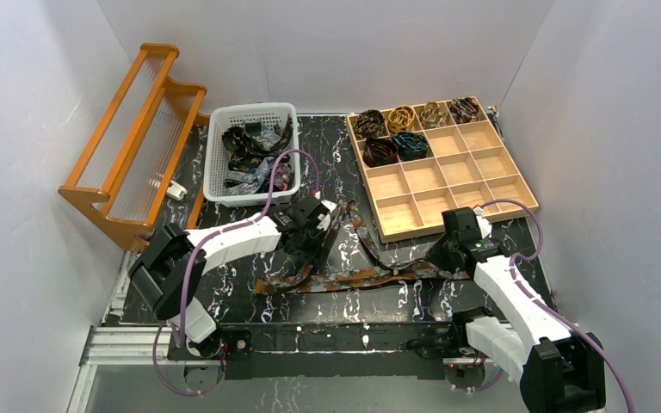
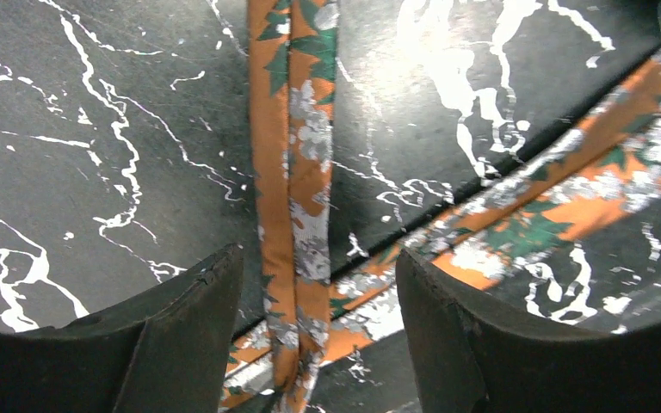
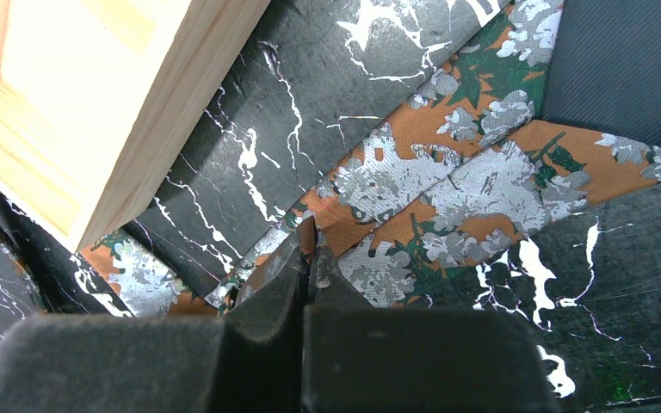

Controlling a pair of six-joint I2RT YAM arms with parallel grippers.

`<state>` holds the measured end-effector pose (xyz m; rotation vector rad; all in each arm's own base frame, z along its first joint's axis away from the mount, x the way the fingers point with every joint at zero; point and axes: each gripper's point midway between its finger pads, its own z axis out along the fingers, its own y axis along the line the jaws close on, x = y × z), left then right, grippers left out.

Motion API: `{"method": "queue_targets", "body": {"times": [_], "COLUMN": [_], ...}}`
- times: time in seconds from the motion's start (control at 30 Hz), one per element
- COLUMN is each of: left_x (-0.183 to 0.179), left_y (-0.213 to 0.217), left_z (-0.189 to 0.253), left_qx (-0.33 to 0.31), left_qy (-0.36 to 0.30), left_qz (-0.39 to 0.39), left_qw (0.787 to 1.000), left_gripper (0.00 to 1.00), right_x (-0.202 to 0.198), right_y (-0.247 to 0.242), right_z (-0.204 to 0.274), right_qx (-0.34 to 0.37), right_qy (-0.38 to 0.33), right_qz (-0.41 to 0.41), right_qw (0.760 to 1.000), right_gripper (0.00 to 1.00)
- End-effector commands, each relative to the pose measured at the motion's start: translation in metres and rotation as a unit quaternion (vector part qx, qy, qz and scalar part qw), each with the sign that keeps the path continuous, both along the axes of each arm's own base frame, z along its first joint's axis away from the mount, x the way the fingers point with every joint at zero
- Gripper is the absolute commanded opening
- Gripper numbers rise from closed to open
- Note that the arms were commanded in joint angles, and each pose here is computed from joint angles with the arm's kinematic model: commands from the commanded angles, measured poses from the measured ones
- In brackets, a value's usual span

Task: Roll the ties
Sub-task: Flatten out the tie at the center of the board.

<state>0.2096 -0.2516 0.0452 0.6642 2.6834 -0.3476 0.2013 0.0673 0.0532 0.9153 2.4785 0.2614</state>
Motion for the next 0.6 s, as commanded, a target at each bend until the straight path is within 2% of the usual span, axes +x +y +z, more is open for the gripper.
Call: {"method": "queue_targets", "body": {"times": [0.0, 0.13, 0.2, 0.4, 0.53, 0.57], "left_x": [0.011, 0.011, 0.011, 0.009, 0.005, 0.005], "left_y": [0.012, 0.016, 0.017, 0.017, 0.008, 0.006], "left_z": [-0.008, -0.021, -0.024, -0.028, -0.013, -0.004], "left_qx": [0.049, 0.072, 0.08, 0.085, 0.056, 0.046], "left_qy": [-0.027, -0.023, -0.022, -0.021, -0.018, -0.021], "left_qz": [-0.016, -0.028, -0.034, -0.052, -0.057, -0.054], "left_qw": [0.998, 0.997, 0.996, 0.995, 0.997, 0.997], "left_gripper": [0.64, 0.63, 0.58, 0.25, 0.01, 0.0], "right_x": [0.01, 0.011, 0.011, 0.012, 0.013, 0.015], "right_y": [0.0, 0.0, 0.0, -0.004, -0.005, -0.005], "right_z": [0.008, 0.008, 0.008, 0.006, 0.004, 0.005], "right_qx": [-0.001, -0.002, -0.003, -0.013, -0.018, -0.018], "right_qy": [-0.019, -0.018, -0.018, -0.016, -0.014, -0.018], "right_qz": [0.0, 0.0, 0.0, -0.004, -0.005, -0.006], "right_qw": [1.0, 1.0, 1.0, 1.0, 1.0, 1.0], "right_gripper": [0.01, 0.01, 0.01, 0.01, 0.01, 0.01]}}
